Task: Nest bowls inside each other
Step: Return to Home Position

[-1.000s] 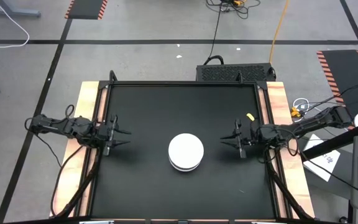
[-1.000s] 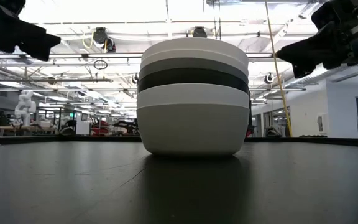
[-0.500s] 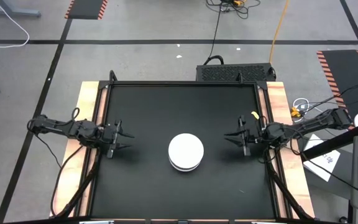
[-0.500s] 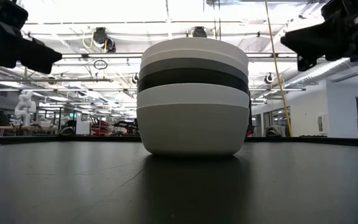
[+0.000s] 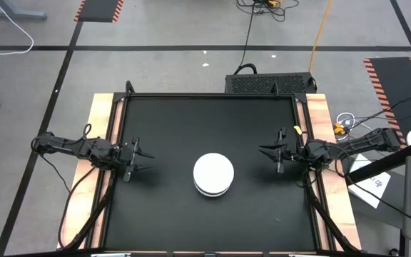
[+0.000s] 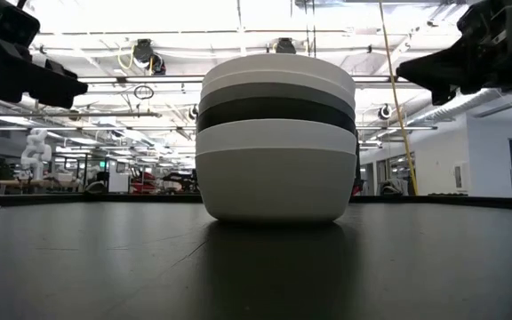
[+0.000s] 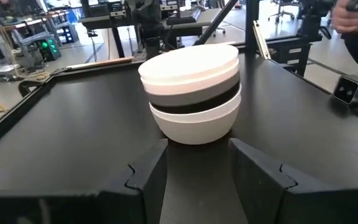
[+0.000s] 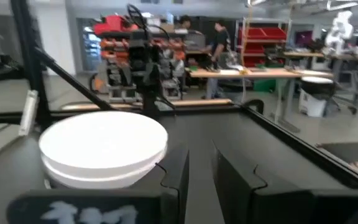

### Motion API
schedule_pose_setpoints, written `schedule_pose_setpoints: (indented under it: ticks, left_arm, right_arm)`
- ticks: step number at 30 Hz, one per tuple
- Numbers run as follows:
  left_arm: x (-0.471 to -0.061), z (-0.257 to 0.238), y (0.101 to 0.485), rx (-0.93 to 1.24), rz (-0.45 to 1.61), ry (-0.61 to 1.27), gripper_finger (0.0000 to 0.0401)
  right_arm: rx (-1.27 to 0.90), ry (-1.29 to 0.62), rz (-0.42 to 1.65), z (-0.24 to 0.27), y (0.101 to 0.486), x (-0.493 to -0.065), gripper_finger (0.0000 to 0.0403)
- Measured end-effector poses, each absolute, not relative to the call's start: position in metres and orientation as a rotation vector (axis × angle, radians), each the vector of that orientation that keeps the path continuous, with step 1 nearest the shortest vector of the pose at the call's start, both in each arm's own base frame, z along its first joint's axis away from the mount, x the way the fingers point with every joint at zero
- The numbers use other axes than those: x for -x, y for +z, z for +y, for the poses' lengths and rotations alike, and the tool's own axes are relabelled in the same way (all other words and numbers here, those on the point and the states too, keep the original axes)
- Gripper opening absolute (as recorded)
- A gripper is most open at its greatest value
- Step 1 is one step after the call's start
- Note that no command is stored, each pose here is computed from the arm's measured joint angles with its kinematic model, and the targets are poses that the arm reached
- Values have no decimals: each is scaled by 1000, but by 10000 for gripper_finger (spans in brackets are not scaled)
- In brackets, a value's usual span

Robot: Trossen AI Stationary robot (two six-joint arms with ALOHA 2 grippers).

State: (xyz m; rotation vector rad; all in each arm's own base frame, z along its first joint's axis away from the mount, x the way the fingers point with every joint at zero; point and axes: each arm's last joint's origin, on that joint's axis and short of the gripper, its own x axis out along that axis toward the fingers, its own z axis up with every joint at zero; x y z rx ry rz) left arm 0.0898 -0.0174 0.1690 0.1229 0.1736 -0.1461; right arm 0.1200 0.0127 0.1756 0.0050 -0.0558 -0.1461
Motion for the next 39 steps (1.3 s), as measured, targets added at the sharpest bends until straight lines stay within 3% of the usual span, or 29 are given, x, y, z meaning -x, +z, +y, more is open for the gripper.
schedule_pose_setpoints:
  ticks: [34,36,39]
  left_arm:
    - [-96,19,163,-47,252,2,171]
    - [-96,18,163,-53,249,-21,158]
    - [-96,18,163,-78,247,-28,100]
  right_arm:
    - [-95,-186,12,-43,168,-115,61]
    - [-89,-192,17,-44,167,-115,61]
    - [-70,-192,28,-44,166,-115,51]
